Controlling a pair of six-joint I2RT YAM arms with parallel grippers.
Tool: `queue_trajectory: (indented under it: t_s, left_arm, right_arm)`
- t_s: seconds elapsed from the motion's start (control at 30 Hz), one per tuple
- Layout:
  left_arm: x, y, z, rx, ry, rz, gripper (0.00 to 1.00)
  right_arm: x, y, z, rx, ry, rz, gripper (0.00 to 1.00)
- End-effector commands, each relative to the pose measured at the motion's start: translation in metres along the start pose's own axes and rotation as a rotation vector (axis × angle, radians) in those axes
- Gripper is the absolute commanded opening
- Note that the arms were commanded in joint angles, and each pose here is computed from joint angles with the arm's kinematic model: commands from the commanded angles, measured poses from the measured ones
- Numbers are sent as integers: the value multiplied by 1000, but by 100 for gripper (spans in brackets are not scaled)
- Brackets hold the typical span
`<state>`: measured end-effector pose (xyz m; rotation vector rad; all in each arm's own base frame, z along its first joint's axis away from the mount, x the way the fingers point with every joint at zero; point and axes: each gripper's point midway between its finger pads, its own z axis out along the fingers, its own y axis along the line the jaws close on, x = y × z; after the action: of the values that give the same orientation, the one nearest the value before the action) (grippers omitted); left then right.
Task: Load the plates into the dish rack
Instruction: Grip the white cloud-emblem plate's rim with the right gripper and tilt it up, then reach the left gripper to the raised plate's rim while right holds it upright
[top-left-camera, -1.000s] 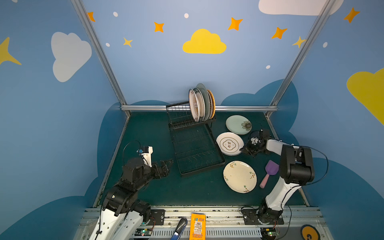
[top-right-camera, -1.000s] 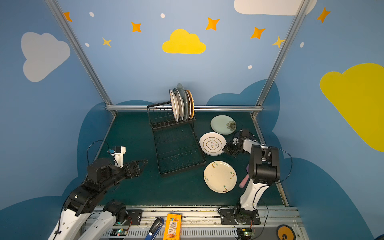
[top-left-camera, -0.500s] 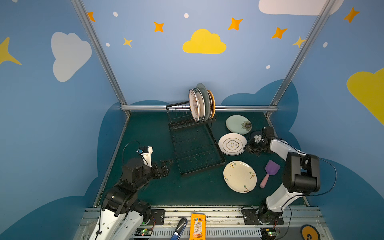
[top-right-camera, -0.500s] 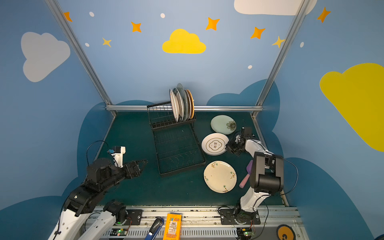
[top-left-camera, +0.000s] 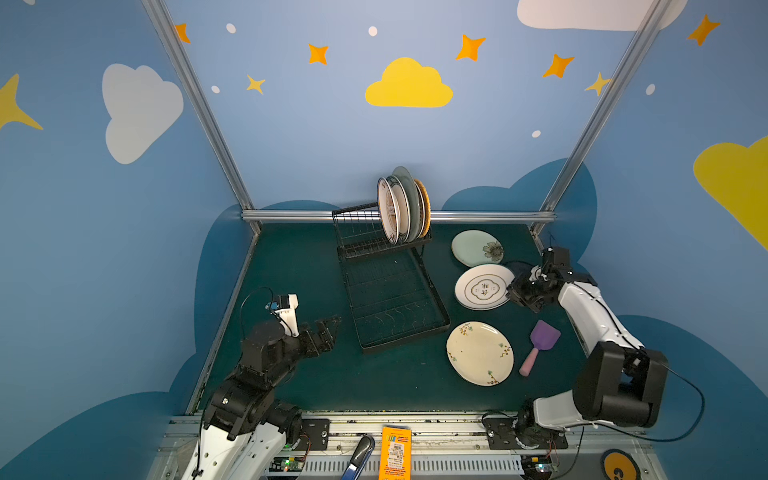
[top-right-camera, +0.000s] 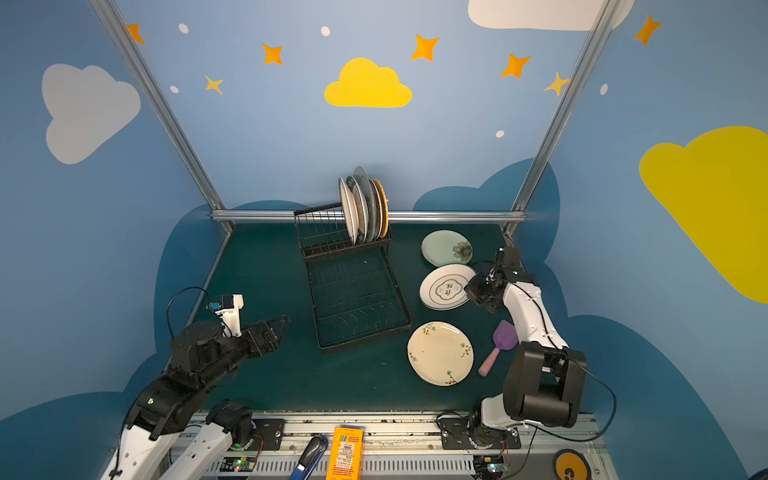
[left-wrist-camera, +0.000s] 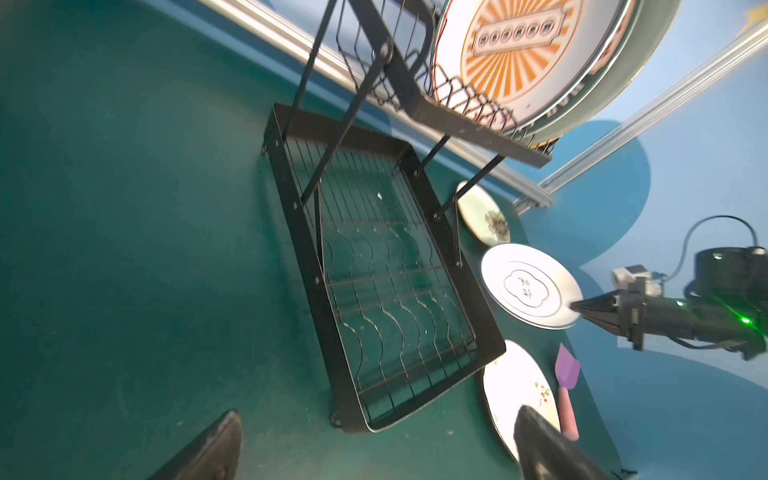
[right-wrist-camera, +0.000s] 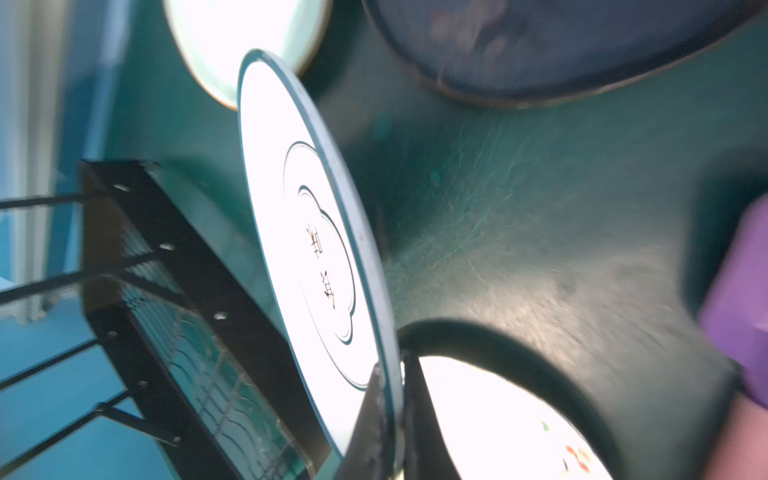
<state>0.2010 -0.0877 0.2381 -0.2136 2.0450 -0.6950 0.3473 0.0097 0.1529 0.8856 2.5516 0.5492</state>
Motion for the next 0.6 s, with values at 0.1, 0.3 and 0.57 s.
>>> queue_trajectory:
  t_s: [0.1, 0.3, 0.57]
  left_arm:
    - [-15, -12, 0, 70, -88, 10, 100]
    - [-18, -47, 19, 230, -38, 26, 100]
    - [-19, -108, 49, 319, -27, 303, 100]
  right_arm:
    - [0, 33, -56, -73, -28, 4, 0]
    - [25, 60, -84, -157, -28, -56, 0]
    - [60, 82, -103, -218, -49, -117, 0]
